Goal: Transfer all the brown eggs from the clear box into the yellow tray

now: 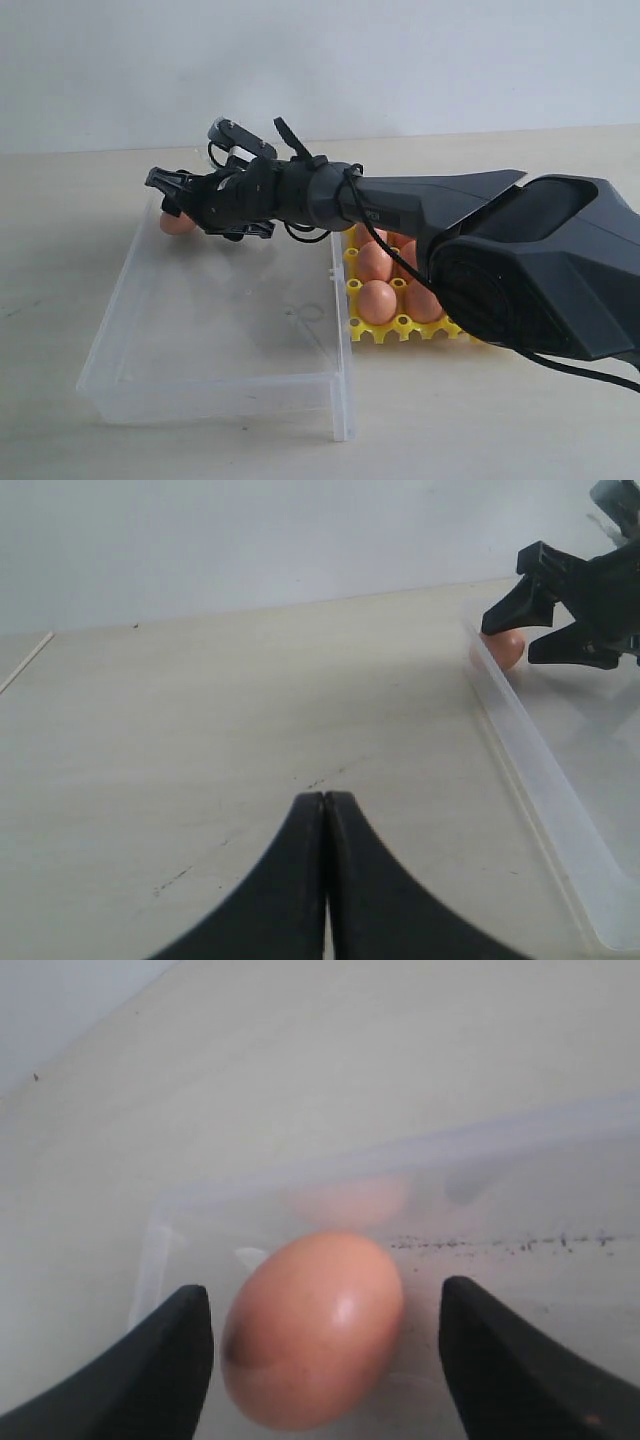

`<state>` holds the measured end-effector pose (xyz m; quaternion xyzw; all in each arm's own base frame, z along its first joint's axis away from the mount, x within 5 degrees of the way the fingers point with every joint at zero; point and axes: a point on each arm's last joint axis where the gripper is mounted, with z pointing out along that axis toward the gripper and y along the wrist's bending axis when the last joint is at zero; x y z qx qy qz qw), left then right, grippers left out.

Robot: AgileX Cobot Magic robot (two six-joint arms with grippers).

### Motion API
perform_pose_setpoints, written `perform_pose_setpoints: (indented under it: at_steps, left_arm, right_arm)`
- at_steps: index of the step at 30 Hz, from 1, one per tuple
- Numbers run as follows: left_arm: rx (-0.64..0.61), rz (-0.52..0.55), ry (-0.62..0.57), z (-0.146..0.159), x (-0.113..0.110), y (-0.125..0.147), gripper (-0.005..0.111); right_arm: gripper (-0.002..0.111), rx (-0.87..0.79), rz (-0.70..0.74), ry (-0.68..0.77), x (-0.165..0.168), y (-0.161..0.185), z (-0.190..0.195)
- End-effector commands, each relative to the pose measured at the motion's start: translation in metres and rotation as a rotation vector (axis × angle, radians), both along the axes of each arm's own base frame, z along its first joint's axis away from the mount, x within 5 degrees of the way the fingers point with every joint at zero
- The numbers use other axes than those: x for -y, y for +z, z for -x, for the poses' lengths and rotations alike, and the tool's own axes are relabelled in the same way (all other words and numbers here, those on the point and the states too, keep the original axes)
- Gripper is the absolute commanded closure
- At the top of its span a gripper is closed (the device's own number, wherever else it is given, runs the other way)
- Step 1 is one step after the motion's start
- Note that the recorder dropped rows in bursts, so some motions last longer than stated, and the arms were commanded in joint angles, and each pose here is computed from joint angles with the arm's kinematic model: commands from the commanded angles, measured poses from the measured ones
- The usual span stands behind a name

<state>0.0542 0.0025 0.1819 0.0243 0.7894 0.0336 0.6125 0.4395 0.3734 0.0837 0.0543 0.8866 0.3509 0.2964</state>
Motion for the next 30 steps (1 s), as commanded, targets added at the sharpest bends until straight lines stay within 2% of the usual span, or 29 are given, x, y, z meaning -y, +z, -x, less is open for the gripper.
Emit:
perform_pose_setpoints:
  at_steps: [1,16,18,20,21,23,30]
  left_arm:
    - [0.021,0.007,0.001,0.000,0.000,0.003,0.107]
    - [0.021,0.007,0.001,0.000,0.000,0.003,0.107]
    - [0.021,0.007,0.001,0.000,0.000,0.003,0.107]
    - [0.021,0.007,0.001,0.000,0.000,0.003,0.107]
    - [0.021,0.007,0.001,0.000,0.000,0.003,0.107]
    - [0.021,0.007,0.001,0.000,0.000,0.003,0.107]
    - [0.021,0.007,0.001,0.000,0.000,0.003,0.107]
  right_arm:
    - [0.046,-0.007,-0.018,-0.016,0.001,-0.002,-0.002]
    - [0.049,0.008,-0.041,-0.019,-0.009,0.000,0.005]
    - [0.055,0.007,-0.042,-0.019,-0.009,0.000,0.005]
    - [0.068,0.007,-0.042,-0.019,-0.009,0.000,0.005]
    - [0.087,0.007,-0.042,-0.019,-0.009,0.000,0.005]
    - [0.108,0.007,-0.042,-0.019,-0.009,0.000,0.005]
    - [0.108,0.014,-0.036,-0.006,-0.010,0.006,0.006]
